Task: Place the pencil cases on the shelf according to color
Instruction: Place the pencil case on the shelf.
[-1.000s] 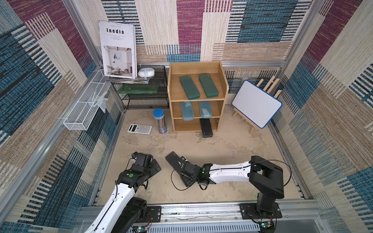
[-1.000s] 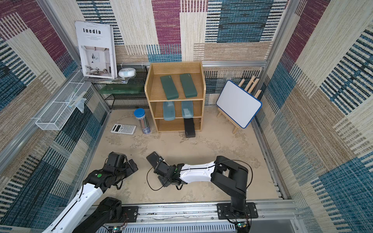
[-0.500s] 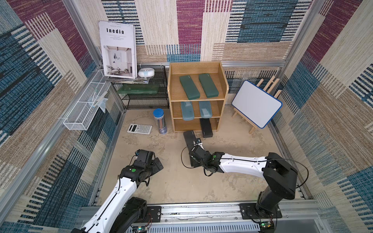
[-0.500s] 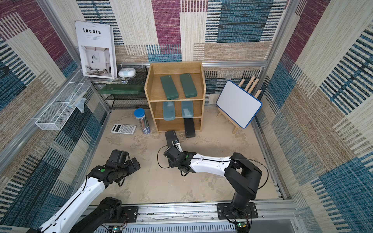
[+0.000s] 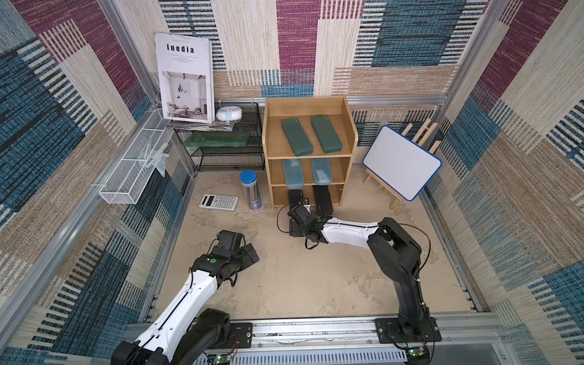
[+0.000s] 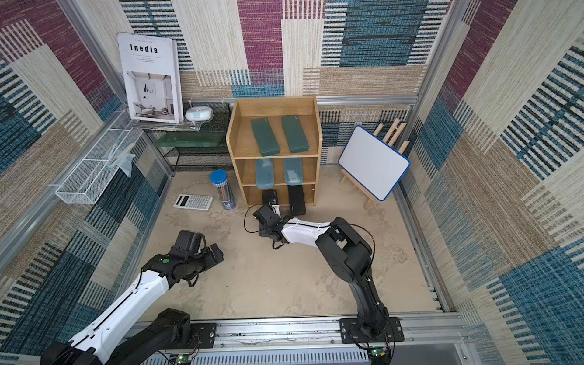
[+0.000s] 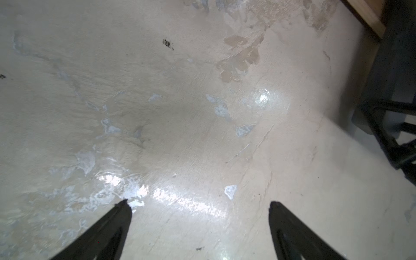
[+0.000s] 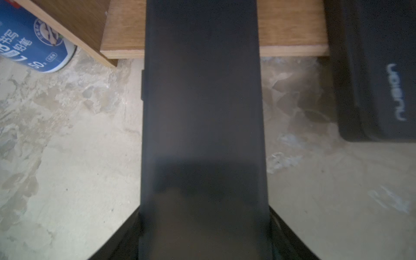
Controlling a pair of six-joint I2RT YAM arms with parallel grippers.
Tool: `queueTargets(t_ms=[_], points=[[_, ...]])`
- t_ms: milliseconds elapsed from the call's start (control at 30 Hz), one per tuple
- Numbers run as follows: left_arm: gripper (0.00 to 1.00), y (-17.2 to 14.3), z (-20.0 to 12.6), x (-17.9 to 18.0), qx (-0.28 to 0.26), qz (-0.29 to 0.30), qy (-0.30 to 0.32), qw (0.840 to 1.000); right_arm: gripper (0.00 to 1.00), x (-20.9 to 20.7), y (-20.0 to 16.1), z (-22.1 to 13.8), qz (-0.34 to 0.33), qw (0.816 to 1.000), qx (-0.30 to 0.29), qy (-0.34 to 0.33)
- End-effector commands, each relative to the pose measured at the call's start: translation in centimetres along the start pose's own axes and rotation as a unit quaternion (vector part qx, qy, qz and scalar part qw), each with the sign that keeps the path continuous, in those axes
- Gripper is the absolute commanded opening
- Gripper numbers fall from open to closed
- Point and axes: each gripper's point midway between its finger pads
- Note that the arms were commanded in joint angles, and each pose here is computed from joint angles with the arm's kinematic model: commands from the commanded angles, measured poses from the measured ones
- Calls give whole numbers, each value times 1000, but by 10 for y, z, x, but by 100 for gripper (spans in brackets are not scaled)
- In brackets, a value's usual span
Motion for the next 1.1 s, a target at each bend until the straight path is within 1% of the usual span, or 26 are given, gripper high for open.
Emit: queueTargets(t_ms=[0, 100, 233, 300, 400, 533, 700, 800, 867, 933, 967, 1000, 1067], points=[[99, 0, 3, -7, 7, 14, -13, 1000, 60, 6, 7, 8, 22, 1000, -4, 11], [99, -2, 7, -11, 16, 18, -15, 1000, 67, 13, 8, 14, 24, 1000, -1, 19], [99, -3, 9, -13, 25, 26, -12, 999, 84, 13, 10, 13, 25, 1000, 0, 19], [99, -3, 9, -14, 26, 28, -13, 999, 87, 10, 11, 6, 24, 1000, -4, 18], [99, -2, 8, -16, 26, 30, -16, 999, 89, 6, 15, -9, 21, 999, -17, 24], [99, -1, 3, -17, 23, 30, -18, 999, 90, 3, 16, -30, 12, 999, -25, 34], [99, -1, -1, -15, 20, 31, -16, 999, 89, -1, -5, -51, -10, 999, -15, 39], [99, -1, -2, -13, 18, 30, -16, 999, 87, -5, -21, -58, -15, 999, -8, 36], [99, -1, -3, -13, 17, 28, -17, 999, 81, -9, -29, -62, -15, 999, -7, 36], [99, -1, -4, -14, 16, 28, -20, 999, 68, -10, -38, -62, -16, 999, -4, 40], [99, -1, -3, -14, 16, 28, -19, 999, 60, -10, -41, -60, -17, 999, -1, 41], [99, -1, -3, -14, 16, 29, -19, 999, 54, -9, -44, -56, -18, 999, 3, 41], [99, -1, -2, -13, 17, 30, -17, 999, 46, -6, -46, -47, -25, 999, 9, 40]])
Point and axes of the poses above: each gripper's point midway between its finger pads, its own z axis out along the fingers, its own x axis along the line the jaws close on, y = z × x, and after that the axes turned 15 degrees about -z, right-handed
